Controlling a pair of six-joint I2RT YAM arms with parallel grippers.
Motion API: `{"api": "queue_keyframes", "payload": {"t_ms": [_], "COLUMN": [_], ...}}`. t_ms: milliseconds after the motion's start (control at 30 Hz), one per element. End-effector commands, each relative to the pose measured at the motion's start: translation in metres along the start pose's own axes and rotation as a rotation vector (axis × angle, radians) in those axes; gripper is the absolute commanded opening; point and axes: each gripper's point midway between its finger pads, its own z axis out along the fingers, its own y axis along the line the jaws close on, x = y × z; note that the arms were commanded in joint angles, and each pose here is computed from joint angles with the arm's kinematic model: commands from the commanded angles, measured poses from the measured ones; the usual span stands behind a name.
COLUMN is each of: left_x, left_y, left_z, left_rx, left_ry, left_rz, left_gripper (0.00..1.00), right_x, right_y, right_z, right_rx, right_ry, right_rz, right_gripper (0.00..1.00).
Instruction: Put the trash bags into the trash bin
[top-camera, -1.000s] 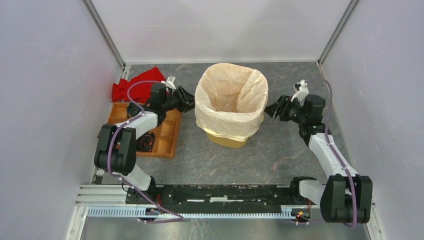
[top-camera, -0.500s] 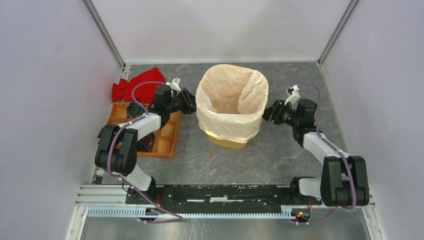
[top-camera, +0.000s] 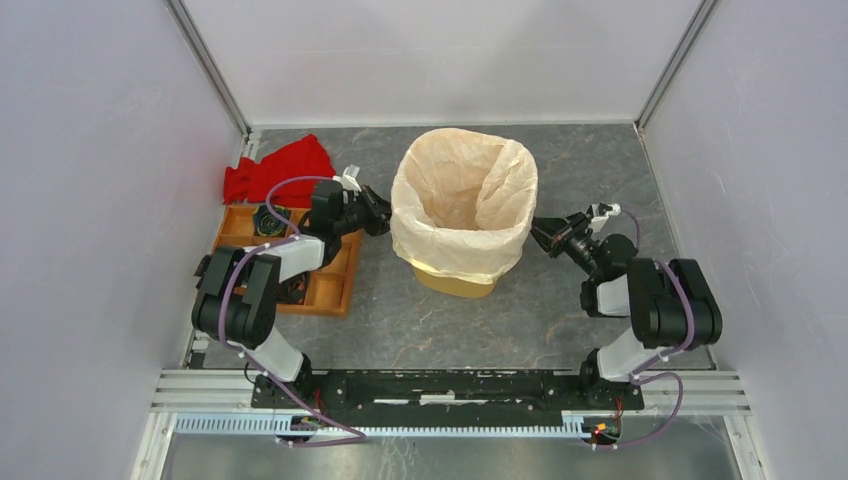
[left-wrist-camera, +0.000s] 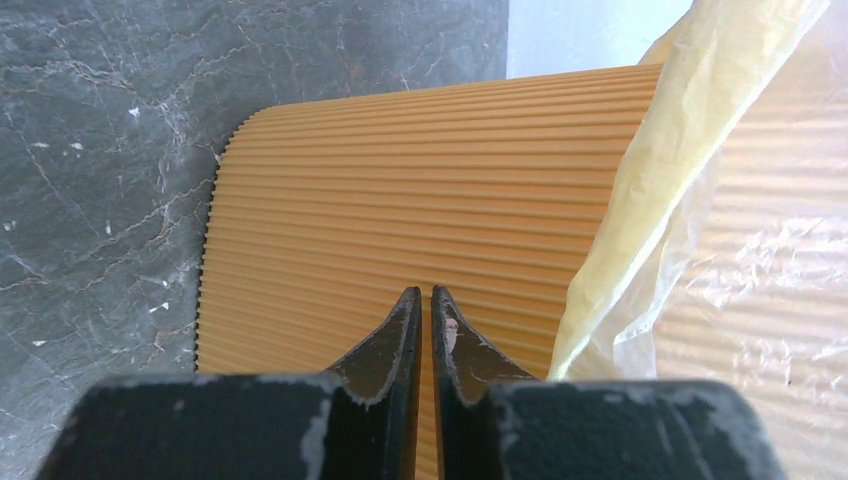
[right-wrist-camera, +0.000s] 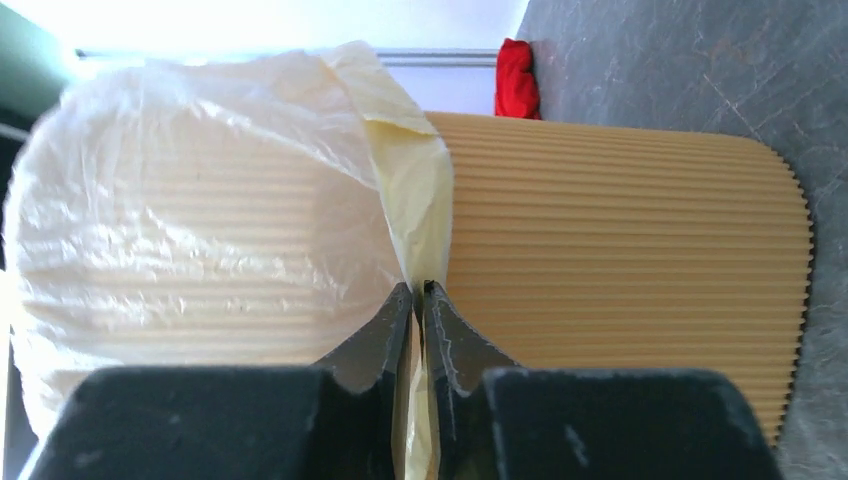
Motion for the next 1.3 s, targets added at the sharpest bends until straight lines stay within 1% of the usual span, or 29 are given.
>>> {"api": "queue_keyframes", "payload": {"t_ms": [0, 67, 100, 200, 233, 267, 367, 400, 467, 533, 567, 600, 667, 733, 767, 800, 867, 933, 967, 1000, 1033, 1067, 1100, 1133, 1167, 1200, 1233, 1267], "left_x": [-0.004, -0.005, -0.006, -0.010, -0.012, -0.015, -0.025, -0.027, -0.033, -0.036, -0.036, -0.037, -0.032, -0.030, -0.029, -0.029, -0.030, -0.035, -0.040, -0.047, -0.052, -0.056, -0.059, -0.062, -0.069, -0.075, -0.080, -0.086], "left_y": [-0.020, -0.022, -0.023, -0.025, -0.023, -0.022, -0.021, -0.021, -0.022, -0.027, -0.030, -0.037, -0.039, -0.038, -0.033, -0.029, -0.024, -0.015, -0.013, -0.014, -0.017, -0.027, -0.034, -0.037, -0.037, -0.036, -0.029, -0.025], "left_z": [-0.003, -0.005, -0.007, -0.007, -0.007, -0.006, -0.001, 0.002, 0.012, 0.021, 0.026, 0.032, 0.045, 0.057, 0.062, 0.066, 0.068, 0.063, 0.059, 0.052, 0.045, 0.034, 0.025, 0.015, 0.001, -0.011, -0.025, -0.040], "left_rx": [0.087, 0.092, 0.096, 0.070, 0.049, 0.032, -0.001, -0.003, 0.001, 0.013, 0.017, 0.030, 0.021, 0.007, -0.008, -0.022, -0.046, -0.128, -0.168, -0.197, -0.206, -0.181, -0.157, -0.150, -0.165, -0.192, -0.252, -0.309], "left_ry": [-0.031, -0.036, -0.040, -0.048, -0.049, -0.053, -0.069, -0.067, -0.053, -0.044, -0.038, -0.034, -0.006, 0.004, 0.009, 0.015, 0.021, 0.016, 0.000, -0.022, -0.041, -0.060, -0.072, -0.082, -0.110, -0.142, -0.173, -0.209], "left_rz": [-0.036, -0.035, -0.028, 0.025, 0.041, 0.058, 0.085, 0.087, 0.080, 0.079, 0.082, 0.094, 0.104, 0.118, 0.117, 0.116, 0.141, 0.188, 0.220, 0.243, 0.250, 0.247, 0.231, 0.216, 0.210, 0.213, 0.228, 0.250], "left_gripper": [0.13, 0.13, 0.13, 0.18, 0.20, 0.24, 0.42, 0.46, 0.51, 0.51, 0.51, 0.51, 0.49, 0.44, 0.42, 0.41, 0.41, 0.46, 0.50, 0.58, 0.65, 0.72, 0.84, 0.93, 0.99, 1.00, 1.00, 1.00], "right_x": [0.000, 0.002, 0.001, -0.009, -0.018, -0.025, -0.047, -0.052, -0.057, -0.056, -0.054, -0.049, -0.044, -0.048, -0.048, -0.047, -0.049, -0.055, -0.058, -0.061, -0.063, -0.064, -0.065, -0.065, -0.066, -0.064, -0.065, -0.057], "right_y": [0.084, 0.079, 0.069, 0.025, 0.014, 0.009, 0.007, 0.007, 0.003, -0.002, -0.002, -0.002, -0.004, -0.016, -0.023, -0.029, -0.032, -0.028, -0.023, -0.019, -0.011, -0.003, 0.002, 0.007, 0.013, 0.013, 0.014, 0.016], "right_z": [-0.019, -0.020, -0.014, 0.004, 0.007, 0.008, 0.014, 0.018, 0.027, 0.034, 0.035, 0.035, 0.035, 0.032, 0.029, 0.026, 0.017, 0.007, 0.002, -0.003, -0.008, -0.012, -0.016, -0.019, -0.021, -0.025, -0.028, -0.026], "right_rx": [-0.367, -0.351, -0.305, -0.070, 0.009, 0.057, 0.170, 0.190, 0.217, 0.230, 0.227, 0.220, 0.232, 0.295, 0.326, 0.348, 0.400, 0.449, 0.478, 0.504, 0.516, 0.521, 0.530, 0.538, 0.534, 0.544, 0.558, 0.555], "right_ry": [-0.035, -0.038, -0.028, 0.003, -0.005, -0.015, -0.034, -0.022, 0.025, 0.061, 0.066, 0.067, 0.055, 0.024, 0.022, 0.030, 0.022, 0.005, 0.004, 0.000, -0.007, -0.016, -0.019, -0.024, -0.031, -0.023, -0.024, 0.000], "right_rz": [-0.040, -0.102, -0.170, -0.385, -0.466, -0.540, -0.686, -0.706, -0.747, -0.757, -0.750, -0.744, -0.740, -0.716, -0.697, -0.683, -0.719, -0.785, -0.827, -0.859, -0.897, -0.927, -0.953, -0.969, -0.986, -0.993, -1.004, -1.023], "right_gripper": [0.18, 0.29, 0.36, 0.55, 0.60, 0.63, 0.70, 0.72, 0.72, 0.70, 0.63, 0.60, 0.51, 0.35, 0.31, 0.30, 0.30, 0.31, 0.33, 0.35, 0.42, 0.50, 0.55, 0.59, 0.62, 0.65, 0.69, 0.72]}}
